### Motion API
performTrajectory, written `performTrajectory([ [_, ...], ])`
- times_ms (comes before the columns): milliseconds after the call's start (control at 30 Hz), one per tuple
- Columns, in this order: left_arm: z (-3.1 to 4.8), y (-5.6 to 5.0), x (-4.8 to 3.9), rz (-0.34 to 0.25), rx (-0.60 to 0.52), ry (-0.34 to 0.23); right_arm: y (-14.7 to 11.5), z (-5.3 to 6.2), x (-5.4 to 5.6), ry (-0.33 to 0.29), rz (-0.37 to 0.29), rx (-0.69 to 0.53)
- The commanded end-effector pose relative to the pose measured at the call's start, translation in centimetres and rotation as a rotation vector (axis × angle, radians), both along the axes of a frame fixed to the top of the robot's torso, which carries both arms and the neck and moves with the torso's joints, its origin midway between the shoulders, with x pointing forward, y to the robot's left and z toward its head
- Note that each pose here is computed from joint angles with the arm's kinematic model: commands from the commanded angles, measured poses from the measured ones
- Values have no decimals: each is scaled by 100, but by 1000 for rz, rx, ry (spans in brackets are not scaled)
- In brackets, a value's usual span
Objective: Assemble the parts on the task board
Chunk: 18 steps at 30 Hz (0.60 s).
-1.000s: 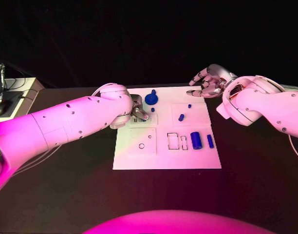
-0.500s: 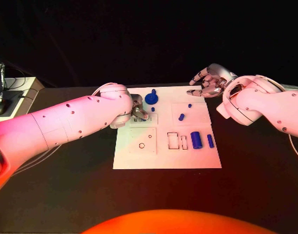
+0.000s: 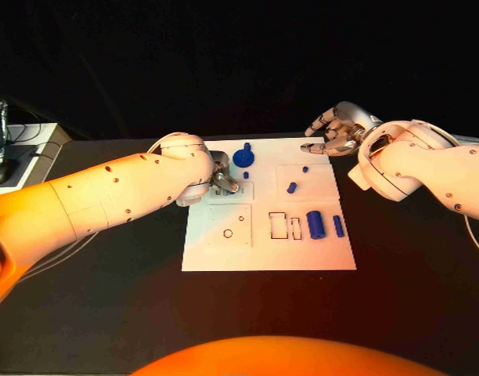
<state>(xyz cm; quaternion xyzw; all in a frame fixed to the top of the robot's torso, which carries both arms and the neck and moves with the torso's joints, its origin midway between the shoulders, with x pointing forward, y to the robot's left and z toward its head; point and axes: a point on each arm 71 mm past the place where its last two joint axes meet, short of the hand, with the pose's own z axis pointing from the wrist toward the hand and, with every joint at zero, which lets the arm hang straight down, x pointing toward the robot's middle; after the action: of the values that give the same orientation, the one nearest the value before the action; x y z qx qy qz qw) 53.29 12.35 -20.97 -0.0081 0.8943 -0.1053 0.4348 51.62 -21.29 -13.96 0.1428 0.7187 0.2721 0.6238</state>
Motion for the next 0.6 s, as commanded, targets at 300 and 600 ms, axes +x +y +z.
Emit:
performTrajectory([
  [300,-132,43,-36,-2,39,61,11,-3,-3,1,12,-10],
  [600,-141,52,-17,11,27,67,13,-3,-2,0,13,-10],
])
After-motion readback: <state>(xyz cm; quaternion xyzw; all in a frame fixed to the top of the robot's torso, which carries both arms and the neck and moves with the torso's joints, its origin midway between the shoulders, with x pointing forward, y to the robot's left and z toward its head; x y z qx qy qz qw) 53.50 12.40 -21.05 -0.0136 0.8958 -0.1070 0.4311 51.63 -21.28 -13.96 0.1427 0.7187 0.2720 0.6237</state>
